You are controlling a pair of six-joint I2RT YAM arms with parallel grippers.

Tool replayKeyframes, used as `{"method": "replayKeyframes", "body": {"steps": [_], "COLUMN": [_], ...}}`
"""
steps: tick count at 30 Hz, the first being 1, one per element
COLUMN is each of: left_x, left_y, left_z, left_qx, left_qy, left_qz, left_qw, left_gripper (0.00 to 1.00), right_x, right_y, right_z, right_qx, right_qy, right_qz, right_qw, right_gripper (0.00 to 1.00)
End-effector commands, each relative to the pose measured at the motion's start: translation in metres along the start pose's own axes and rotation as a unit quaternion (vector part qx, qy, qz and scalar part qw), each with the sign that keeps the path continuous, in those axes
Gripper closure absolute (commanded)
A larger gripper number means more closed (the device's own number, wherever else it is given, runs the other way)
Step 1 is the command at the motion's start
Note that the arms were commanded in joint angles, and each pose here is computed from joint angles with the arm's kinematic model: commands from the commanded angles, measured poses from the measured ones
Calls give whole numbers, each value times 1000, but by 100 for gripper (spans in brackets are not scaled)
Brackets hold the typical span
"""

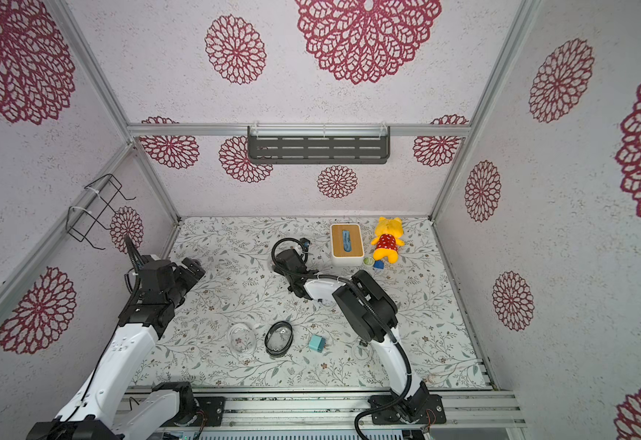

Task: Pack away charging kits
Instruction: Move the storage bag to the center of the board, then pick up the storage bag at the center of the board.

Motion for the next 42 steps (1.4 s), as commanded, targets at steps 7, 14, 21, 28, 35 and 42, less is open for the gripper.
{"method": "replayKeyframes", "body": {"steps": [7, 14, 21, 28, 35, 42], "left_x": [7, 15, 54, 94, 101, 105], "left_y": [6, 9, -1, -52, -135, -215], "left_z": [2, 4, 1, -19, -38, -68], "left_qx": [10, 1, 3, -29, -132, -260], "left_qy": [9, 23, 194, 221, 260, 329], "left_qz": [-20, -44, -68, 16, 73, 29], "left_qw": [1000, 999, 979, 975, 954, 907], "left_gripper": [2, 2, 3, 1, 3, 3], "right_x": [34, 132, 209, 247, 265, 269], "right_y": [24, 67, 69, 58, 45, 37], "right_z": [32, 15, -36, -72, -107, -144], "right_qx": [34, 90, 121, 140, 168, 189], "right_qy": [55, 38, -15, -6, -24, -60], "right_qz": [-40, -84, -95, -85, -85, -81], "right_qw": [997, 992, 988, 986, 982, 977], "right_gripper": [44, 27, 22, 11, 1, 1]}}
Point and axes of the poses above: each gripper's point midway between its finger pads, its own x axis back along the fingers, its own z axis along the line the jaws close on, y = z × x, the point moved 10 cm from there along x, back along the fingers, and after that the axes turned 13 degrees about x, right-handed, at the moved point
